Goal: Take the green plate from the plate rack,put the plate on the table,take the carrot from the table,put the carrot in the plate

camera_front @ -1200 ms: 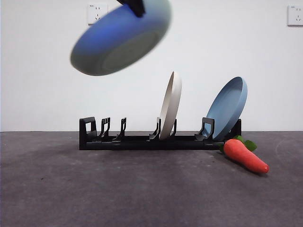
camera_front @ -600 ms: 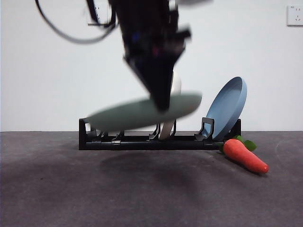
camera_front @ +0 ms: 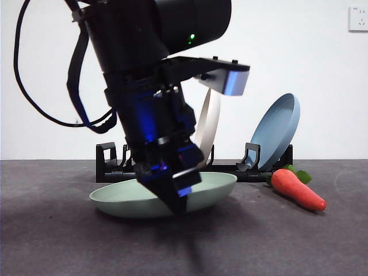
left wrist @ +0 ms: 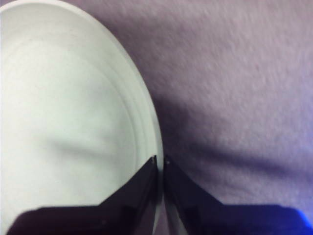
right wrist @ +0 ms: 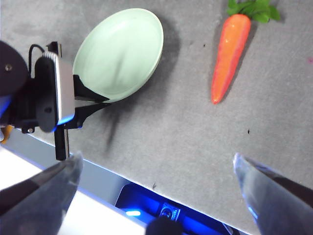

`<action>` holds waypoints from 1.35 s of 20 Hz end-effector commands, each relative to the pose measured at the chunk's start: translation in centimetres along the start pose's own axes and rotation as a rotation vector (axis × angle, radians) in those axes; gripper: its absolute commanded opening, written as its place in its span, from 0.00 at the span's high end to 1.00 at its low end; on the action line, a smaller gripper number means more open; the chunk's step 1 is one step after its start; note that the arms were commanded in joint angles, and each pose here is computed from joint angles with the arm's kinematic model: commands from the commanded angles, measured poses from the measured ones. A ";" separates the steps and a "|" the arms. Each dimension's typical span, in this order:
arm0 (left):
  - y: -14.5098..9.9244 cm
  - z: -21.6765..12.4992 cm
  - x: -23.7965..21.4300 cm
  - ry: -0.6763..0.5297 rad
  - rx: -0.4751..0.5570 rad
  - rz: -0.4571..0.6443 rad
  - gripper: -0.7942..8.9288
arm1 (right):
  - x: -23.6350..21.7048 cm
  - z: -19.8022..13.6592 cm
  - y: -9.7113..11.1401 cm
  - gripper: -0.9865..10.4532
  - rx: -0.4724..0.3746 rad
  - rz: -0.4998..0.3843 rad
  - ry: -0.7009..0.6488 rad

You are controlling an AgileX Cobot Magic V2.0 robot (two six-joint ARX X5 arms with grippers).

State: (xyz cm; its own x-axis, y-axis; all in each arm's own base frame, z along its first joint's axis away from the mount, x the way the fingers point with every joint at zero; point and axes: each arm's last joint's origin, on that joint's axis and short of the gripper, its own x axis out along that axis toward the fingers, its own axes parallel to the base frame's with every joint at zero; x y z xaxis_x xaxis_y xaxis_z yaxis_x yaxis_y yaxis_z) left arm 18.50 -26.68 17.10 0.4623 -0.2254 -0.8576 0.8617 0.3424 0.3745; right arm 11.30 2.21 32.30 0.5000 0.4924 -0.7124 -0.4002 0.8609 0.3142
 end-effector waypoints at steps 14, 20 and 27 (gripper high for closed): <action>1.2 0.9 -4.3 -0.124 -0.171 -0.078 0.68 | 6.1 4.8 -3.4 0.34 0.059 -0.031 0.021; 4.5 0.8 -16.0 -0.408 -0.404 -0.038 0.68 | 13.7 7.2 -5.5 0.34 0.040 -0.106 0.070; 5.6 -3.4 -24.8 -0.640 -0.527 -0.018 0.68 | 21.8 7.5 -6.1 0.34 -0.029 -0.258 0.096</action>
State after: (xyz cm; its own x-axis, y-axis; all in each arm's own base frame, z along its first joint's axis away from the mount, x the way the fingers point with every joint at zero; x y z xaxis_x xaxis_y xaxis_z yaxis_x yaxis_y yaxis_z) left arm 11.05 -15.93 39.47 0.6199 -0.6568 -0.4293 0.7365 0.6757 0.0298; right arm 30.35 8.63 19.66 0.5130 0.2475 -0.8219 -0.3072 0.9470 0.0934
